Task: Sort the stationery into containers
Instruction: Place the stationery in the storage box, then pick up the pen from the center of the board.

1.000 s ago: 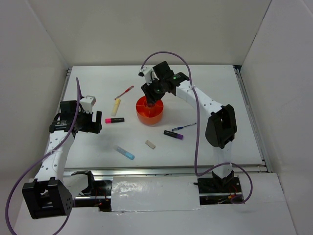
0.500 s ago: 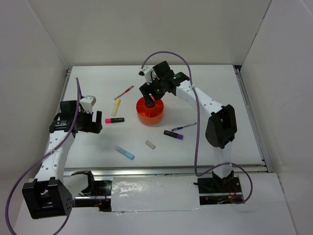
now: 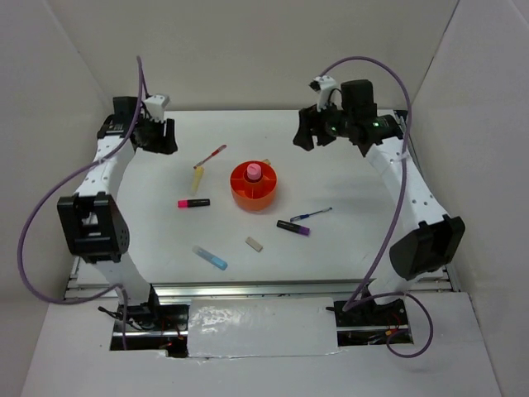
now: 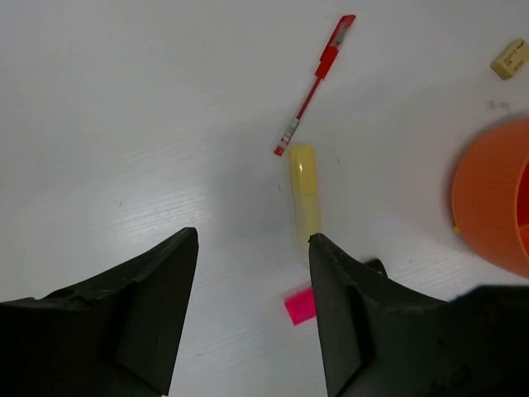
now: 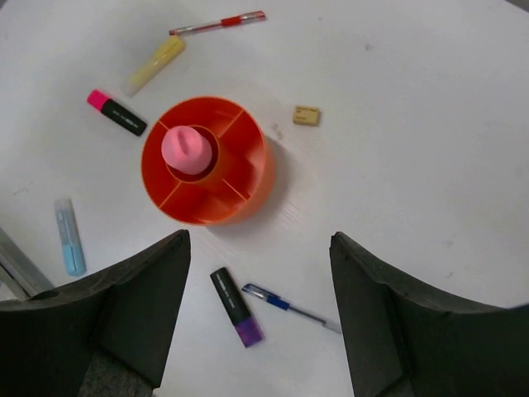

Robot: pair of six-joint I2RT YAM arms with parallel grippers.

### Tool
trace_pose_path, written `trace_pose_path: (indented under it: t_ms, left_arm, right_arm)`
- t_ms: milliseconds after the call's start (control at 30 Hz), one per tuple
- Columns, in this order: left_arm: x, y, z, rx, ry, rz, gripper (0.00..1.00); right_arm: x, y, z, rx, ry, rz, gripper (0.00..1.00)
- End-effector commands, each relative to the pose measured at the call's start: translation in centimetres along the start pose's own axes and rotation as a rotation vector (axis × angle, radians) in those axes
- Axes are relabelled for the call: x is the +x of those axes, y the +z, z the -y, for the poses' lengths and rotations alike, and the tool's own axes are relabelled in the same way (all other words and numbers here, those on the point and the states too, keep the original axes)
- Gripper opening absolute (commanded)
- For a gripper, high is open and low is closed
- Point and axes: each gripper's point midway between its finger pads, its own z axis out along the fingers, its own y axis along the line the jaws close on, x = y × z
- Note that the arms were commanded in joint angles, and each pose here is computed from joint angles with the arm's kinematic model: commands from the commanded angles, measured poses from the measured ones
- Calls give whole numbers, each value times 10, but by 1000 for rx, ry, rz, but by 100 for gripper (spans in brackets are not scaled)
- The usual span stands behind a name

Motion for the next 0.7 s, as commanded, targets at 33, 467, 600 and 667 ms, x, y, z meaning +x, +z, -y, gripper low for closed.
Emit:
trace_pose_path:
  t_ms: [33,467,600,667]
  left_arm:
    - [-32,60,9,40,15,-6,66]
    - [-51,178,62,142,164,-48,69]
    - [-28,197,72,121,193,-94,70]
    - [-20,205,74,116,192,-118,69]
  right_arm:
    - [27,-17,4,1,58,-27,75]
    - [81,-27,28,54,174,-110,74]
    - [87,-25,31,60,180,-128,73]
    - [89,-24,32,59,182,-135,73]
